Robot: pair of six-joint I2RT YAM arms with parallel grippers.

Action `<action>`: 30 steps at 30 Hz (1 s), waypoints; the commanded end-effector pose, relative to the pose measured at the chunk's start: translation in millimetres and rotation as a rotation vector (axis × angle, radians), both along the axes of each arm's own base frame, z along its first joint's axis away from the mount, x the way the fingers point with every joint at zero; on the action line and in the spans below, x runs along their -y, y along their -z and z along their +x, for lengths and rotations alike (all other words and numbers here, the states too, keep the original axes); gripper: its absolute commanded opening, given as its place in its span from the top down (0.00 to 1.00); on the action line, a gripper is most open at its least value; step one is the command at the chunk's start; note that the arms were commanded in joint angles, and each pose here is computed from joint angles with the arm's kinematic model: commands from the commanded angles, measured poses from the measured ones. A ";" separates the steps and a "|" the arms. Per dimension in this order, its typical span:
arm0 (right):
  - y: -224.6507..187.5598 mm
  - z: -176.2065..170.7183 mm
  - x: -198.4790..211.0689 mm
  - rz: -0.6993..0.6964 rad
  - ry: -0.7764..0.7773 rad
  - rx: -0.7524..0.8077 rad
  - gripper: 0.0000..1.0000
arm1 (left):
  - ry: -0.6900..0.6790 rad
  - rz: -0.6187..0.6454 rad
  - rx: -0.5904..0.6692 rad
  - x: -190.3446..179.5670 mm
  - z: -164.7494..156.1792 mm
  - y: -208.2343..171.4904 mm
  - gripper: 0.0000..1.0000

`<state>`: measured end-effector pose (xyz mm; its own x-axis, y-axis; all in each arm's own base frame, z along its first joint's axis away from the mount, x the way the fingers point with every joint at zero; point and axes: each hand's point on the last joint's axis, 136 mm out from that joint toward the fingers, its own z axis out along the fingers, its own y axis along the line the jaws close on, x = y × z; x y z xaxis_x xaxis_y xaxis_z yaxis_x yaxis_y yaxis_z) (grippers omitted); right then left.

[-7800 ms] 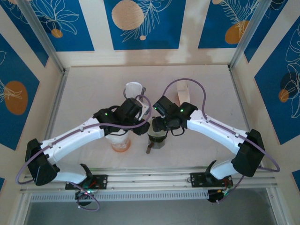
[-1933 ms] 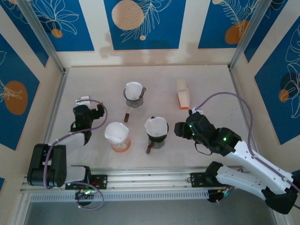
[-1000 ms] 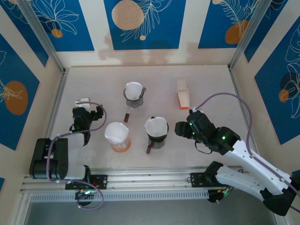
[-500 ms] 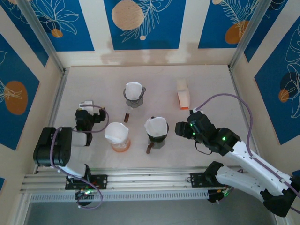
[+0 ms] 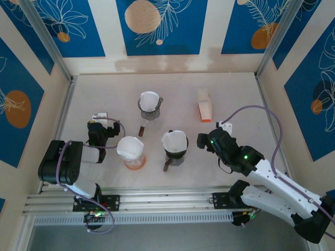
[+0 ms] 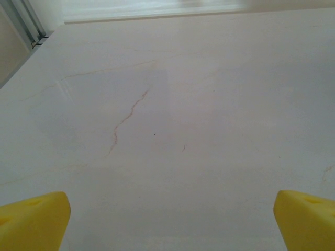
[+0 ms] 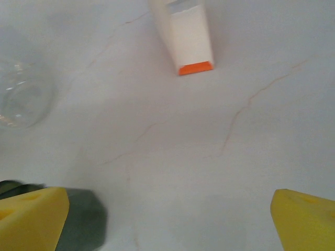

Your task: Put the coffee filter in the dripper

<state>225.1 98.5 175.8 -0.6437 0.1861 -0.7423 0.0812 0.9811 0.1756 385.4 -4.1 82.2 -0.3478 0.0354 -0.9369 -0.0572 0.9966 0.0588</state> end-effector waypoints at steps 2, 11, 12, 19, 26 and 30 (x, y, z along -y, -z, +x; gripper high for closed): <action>-9.4 16.0 23.5 -0.016 0.147 0.105 0.01 | -0.032 0.032 0.040 -5.4 6.8 -11.2 0.00; 14.0 28.3 55.1 0.026 0.262 0.055 0.01 | -0.031 0.034 0.037 -5.0 6.3 -10.7 0.00; 17.0 30.0 55.1 0.030 0.249 0.047 0.01 | -0.034 0.034 0.039 -5.7 6.7 -10.9 0.00; 30.4 42.7 63.1 0.010 0.259 0.062 0.01 | -0.030 0.033 0.040 -4.6 6.7 -11.5 0.00; 27.0 64.9 75.2 -0.146 0.249 0.117 0.01 | -0.032 0.033 0.040 -5.4 6.7 -11.4 0.00; 21.2 88.4 81.6 -0.246 0.206 0.158 0.01 | -0.030 0.033 0.039 -4.8 6.7 -11.3 0.00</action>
<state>292.7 23.1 137.5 -0.5456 0.2024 -0.8132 0.2980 0.9538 0.0375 385.8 1.7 84.0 -0.3447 0.0499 -0.9374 -0.0848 0.9928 0.0840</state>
